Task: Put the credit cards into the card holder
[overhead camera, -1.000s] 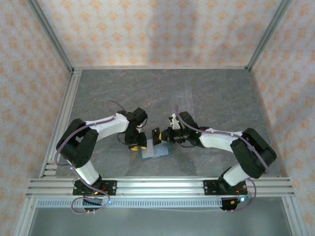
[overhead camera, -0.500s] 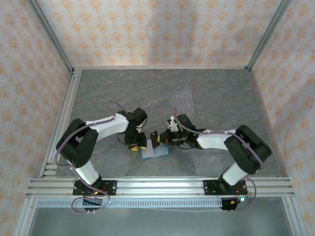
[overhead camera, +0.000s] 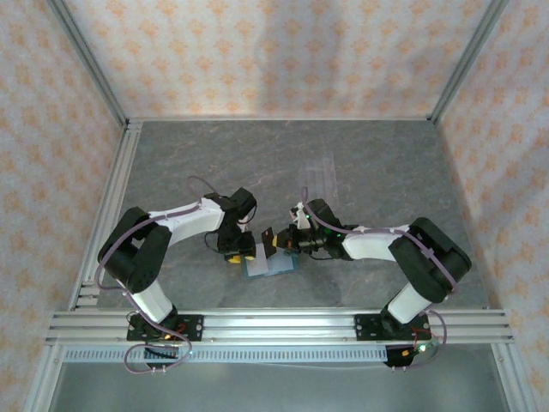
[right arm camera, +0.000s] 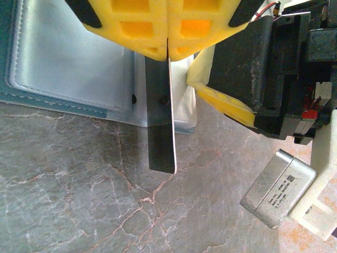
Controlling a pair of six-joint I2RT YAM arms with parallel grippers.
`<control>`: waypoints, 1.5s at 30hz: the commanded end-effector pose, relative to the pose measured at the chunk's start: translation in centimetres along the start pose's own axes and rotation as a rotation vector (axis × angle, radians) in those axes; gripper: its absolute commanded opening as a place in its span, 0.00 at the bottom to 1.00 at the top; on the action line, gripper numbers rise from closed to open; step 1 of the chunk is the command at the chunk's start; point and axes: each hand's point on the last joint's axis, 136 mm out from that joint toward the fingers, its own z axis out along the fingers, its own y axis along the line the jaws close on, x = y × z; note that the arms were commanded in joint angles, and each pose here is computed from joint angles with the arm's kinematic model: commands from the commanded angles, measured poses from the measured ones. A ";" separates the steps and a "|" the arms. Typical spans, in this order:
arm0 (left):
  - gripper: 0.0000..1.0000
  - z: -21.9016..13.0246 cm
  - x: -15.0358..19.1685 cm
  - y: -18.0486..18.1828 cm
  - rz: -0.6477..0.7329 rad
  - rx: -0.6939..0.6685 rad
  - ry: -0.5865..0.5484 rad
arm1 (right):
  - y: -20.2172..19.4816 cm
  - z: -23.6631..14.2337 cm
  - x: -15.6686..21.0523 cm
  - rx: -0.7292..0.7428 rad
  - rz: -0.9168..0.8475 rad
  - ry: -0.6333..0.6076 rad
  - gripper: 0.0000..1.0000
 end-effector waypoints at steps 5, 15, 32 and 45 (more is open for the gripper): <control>0.36 0.9 0.6 1.9 -0.016 -0.070 0.007 | 0.0 -0.1 1.2 0.000 0.003 0.040 0.00; 0.36 1.0 0.8 2.0 -0.017 -0.070 0.006 | -0.3 -0.9 1.4 0.034 -0.005 0.039 0.00; 0.35 1.0 1.1 2.2 -0.020 -0.070 0.007 | -0.7 -1.0 0.6 0.051 -0.011 0.023 0.00; 0.35 1.1 1.1 2.3 -0.023 -0.070 0.006 | -0.8 0.0 0.8 0.017 0.024 0.048 0.00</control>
